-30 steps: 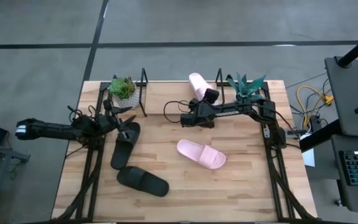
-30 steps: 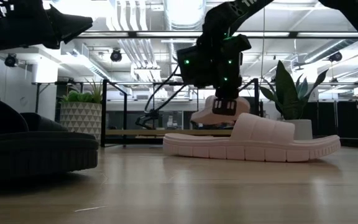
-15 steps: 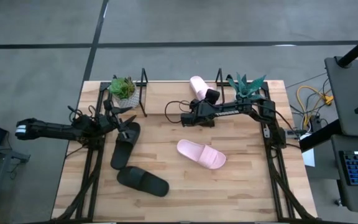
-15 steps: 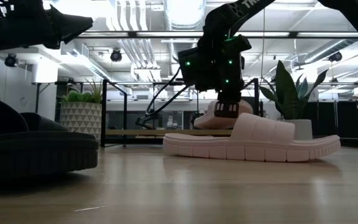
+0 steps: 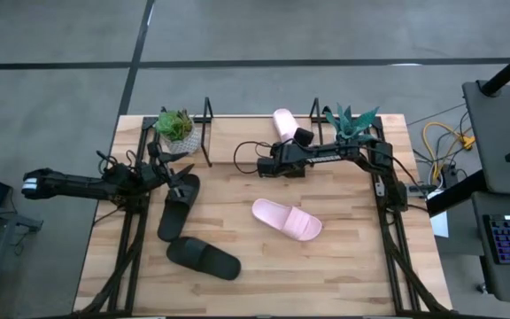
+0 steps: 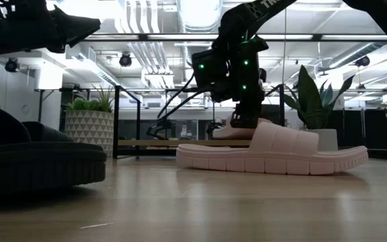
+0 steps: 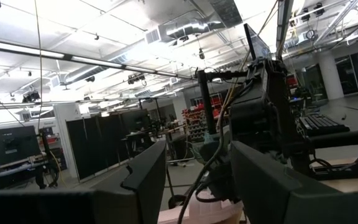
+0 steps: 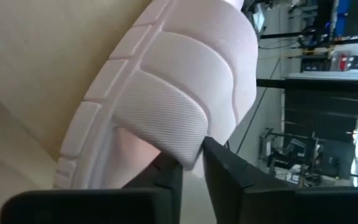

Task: Pick and place slides into the shelf
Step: Put the right pink slipper on the shelf

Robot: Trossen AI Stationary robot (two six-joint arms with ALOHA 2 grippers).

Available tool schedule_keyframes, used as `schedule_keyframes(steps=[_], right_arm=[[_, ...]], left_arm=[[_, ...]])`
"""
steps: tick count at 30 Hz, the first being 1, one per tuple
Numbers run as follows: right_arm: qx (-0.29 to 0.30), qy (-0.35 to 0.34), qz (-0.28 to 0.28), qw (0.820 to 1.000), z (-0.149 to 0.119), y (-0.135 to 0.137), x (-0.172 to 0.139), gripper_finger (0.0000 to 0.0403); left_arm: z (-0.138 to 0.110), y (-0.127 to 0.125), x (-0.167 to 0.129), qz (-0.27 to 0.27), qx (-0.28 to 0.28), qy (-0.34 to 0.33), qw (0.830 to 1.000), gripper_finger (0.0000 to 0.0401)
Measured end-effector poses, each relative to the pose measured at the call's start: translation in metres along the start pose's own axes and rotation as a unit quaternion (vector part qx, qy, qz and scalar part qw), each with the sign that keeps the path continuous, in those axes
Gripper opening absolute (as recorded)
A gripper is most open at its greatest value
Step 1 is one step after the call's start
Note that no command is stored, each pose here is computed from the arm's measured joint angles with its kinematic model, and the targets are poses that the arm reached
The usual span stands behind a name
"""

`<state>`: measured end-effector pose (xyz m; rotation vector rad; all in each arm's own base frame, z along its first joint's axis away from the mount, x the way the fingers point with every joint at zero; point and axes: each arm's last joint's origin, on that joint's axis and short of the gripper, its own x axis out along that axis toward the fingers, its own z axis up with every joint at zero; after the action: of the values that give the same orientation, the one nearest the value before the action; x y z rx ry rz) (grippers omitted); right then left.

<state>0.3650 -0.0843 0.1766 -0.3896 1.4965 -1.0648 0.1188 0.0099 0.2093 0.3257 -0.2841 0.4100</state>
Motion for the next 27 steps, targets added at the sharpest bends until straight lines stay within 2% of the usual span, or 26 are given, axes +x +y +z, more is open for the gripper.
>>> schedule_keyframes(steps=[6, 12, 20, 27], right_arm=[[0.007, -0.011, 0.005, 1.0, 0.007, -0.005, -0.006, 0.0132], [-0.017, -0.02, 0.009, 1.0, 0.01, -0.008, -0.012, 0.0179], [-0.04, -0.019, 0.088, 0.995, 0.012, -0.017, -0.024, 0.0187], [-0.058, -0.06, 0.104, 0.991, 0.014, -0.039, -0.047, 0.0176]], left_arm=[[0.0, 0.0, 0.0, 0.0, 0.0, 0.0, 1.0, 0.0164], [0.0, 0.0, 0.0, 0.0, 0.0, 0.0, 1.0, 0.0164], [0.0, 0.0, 0.0, 0.0, 0.0, 0.0, 1.0, 0.0164], [0.0, 0.0, 0.0, 0.0, 0.0, 0.0, 1.0, 0.0164]])
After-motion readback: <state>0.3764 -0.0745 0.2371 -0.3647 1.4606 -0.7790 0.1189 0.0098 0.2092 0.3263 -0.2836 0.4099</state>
